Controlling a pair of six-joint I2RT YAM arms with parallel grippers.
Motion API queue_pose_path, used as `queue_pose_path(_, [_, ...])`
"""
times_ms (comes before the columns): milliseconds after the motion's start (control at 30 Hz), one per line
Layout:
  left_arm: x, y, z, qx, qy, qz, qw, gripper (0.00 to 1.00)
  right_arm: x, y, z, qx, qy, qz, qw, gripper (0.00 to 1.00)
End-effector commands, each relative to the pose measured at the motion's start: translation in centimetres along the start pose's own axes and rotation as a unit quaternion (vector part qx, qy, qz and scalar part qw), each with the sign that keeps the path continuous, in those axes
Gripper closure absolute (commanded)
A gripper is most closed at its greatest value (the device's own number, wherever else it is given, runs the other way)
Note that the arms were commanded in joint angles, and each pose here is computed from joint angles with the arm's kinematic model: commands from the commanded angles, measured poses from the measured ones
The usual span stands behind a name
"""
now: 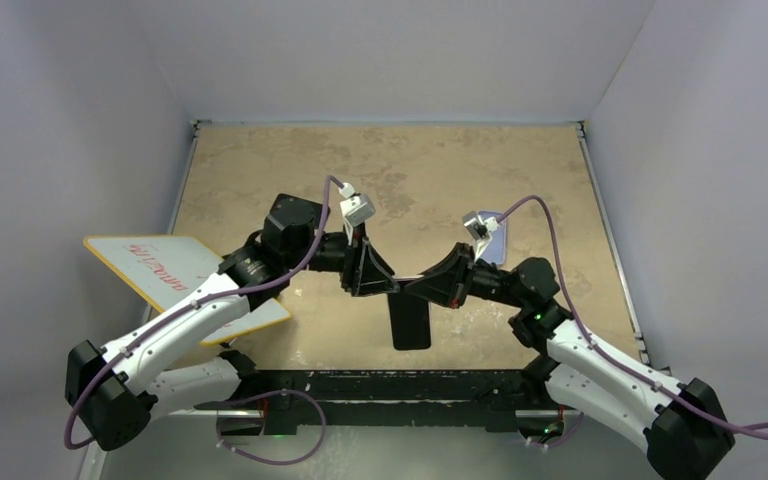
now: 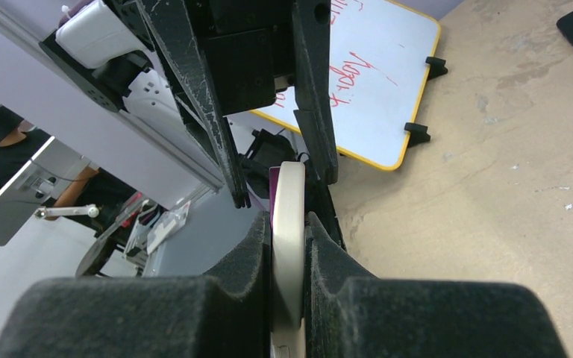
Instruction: Put the phone into the phone case
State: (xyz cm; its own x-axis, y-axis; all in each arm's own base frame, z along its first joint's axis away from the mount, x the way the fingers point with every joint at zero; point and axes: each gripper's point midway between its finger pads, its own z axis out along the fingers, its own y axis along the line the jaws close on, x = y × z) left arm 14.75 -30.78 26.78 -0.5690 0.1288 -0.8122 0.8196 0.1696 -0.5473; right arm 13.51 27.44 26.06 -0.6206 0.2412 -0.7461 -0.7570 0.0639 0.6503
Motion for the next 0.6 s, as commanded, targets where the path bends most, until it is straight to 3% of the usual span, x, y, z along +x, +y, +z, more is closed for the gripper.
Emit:
queue_pose_path(0, [-1.4, -1.1, -0.2, 0.026, -0.008, 0.039, 0.999, 0.56, -3.0, 2.6, 0.6, -0.040, -0.033, -0.042, 0.998, 1.00])
queue_pose_path(67, [-1.3, -1.1, -0.2, 0.027, -0.006, 0.042, 0.999, 0.60, -3.0, 2.4, 0.7, -0.037, -0.033, -0.039, 0.998, 1.00])
queue_pose_path(167, [-1.2, -0.8, -0.2, 0.017, -0.005, 0.046, 0.999, 0.85, -2.9, 2.0, 0.9, -0.030, -0.031, -0.027, 0.999, 1.00])
queue_pose_path(267, [-1.4, 0.4, -0.4, -0.020, -0.004, 0.045, 0.999, 1.00, -2.9, 1.2, 1.1, -0.010, -0.029, -0.016, 0.999, 1.00])
queue_pose_path(567, [-1.7, 2.0, -0.8, -0.081, -0.001, 0.033, 0.996, 0.99, -2.5, -1.8, 1.4, 0.056, -0.021, -0.010, 0.998, 1.00])
